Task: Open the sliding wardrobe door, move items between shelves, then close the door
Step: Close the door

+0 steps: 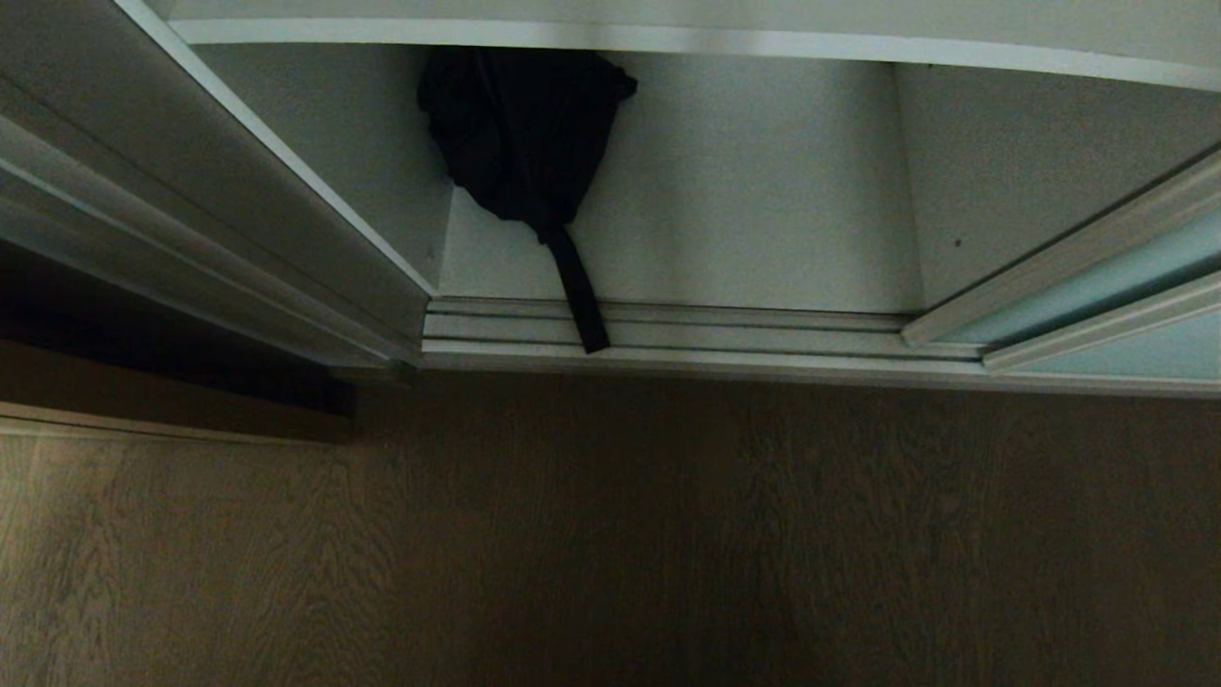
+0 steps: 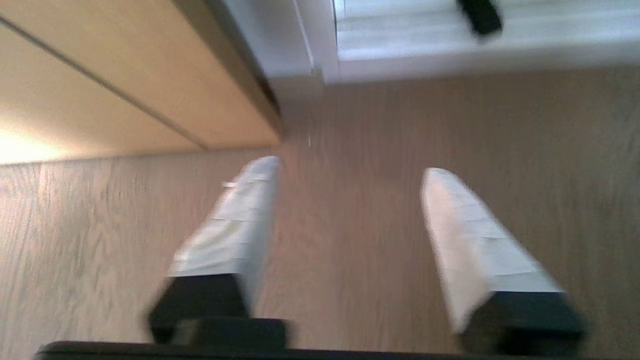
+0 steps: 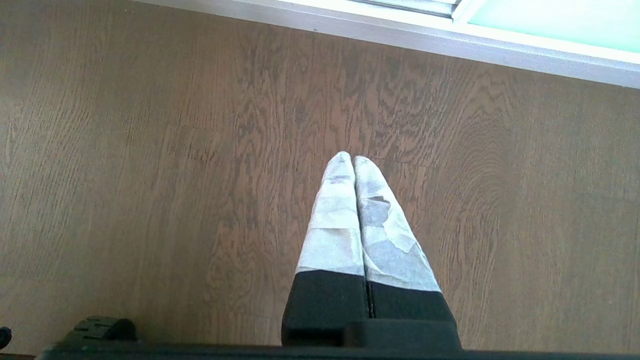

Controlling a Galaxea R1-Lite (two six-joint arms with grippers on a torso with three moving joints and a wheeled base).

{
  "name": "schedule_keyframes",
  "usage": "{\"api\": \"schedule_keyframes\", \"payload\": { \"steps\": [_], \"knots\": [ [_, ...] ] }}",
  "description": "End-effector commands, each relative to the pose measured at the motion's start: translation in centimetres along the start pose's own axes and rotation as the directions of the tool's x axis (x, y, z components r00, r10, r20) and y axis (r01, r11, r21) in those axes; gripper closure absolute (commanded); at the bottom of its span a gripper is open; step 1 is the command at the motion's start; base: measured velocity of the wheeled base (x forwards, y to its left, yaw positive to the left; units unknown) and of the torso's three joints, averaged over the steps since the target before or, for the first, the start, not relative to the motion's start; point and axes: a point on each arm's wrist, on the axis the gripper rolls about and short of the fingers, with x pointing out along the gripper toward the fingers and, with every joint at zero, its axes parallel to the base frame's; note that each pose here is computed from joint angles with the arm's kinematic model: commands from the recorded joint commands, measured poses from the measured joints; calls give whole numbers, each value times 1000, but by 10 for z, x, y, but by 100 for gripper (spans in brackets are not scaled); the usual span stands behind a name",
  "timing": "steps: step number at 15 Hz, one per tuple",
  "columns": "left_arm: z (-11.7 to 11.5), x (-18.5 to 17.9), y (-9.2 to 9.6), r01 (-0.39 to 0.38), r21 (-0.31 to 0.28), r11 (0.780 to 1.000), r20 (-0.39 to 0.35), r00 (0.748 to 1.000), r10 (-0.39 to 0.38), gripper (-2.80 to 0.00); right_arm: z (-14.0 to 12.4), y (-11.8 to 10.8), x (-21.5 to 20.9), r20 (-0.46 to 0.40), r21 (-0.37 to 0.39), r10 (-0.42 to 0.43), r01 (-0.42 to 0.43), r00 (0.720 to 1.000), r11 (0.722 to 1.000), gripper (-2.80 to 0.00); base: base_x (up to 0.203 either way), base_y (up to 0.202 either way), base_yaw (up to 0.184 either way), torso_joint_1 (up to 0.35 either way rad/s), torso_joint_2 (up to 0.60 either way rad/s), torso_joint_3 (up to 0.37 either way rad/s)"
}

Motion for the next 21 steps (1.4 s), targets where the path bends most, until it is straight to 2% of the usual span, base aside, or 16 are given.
{"api": "schedule_keyframes", "payload": {
  "steps": [1, 5, 8, 10, 12, 21],
  "knots": [
    [-10, -1, -1, -6, 6, 1000, -104, 995, 6, 0, 0, 0, 0, 2, -1, 1, -1, 1000, 1000, 0, 0, 0, 0, 0, 0, 0],
    [-9, 0, -1, -6, -1, 1000, -90, 996, 6, 0, 0, 0, 0, 1, -1, 1, -1, 1000, 1000, 0, 0, 0, 0, 0, 0, 0],
    [-15, -1, -2, 17, -9, 1000, -146, 989, -18, 0, 0, 0, 0, 2, -1, 1, -1, 1000, 1000, 0, 0, 0, 0, 0, 0, 0],
    [-15, -1, -2, 6, -67, 998, -152, 988, -16, 0, 0, 0, 0, 2, -1, 2, -2, 1000, 1000, 0, 0, 0, 0, 0, 0, 0],
    [-15, -1, -2, -3, -77, 997, -153, 988, -9, 0, 0, 0, 0, 2, -1, 1, -1, 1000, 1000, 0, 0, 0, 0, 0, 0, 0],
    [-16, -1, -2, -1, -72, 997, -155, 988, -10, 0, 0, 0, 0, 2, -1, 1, -1, 1000, 1000, 0, 0, 0, 0, 0, 0, 0]
  ]
}}
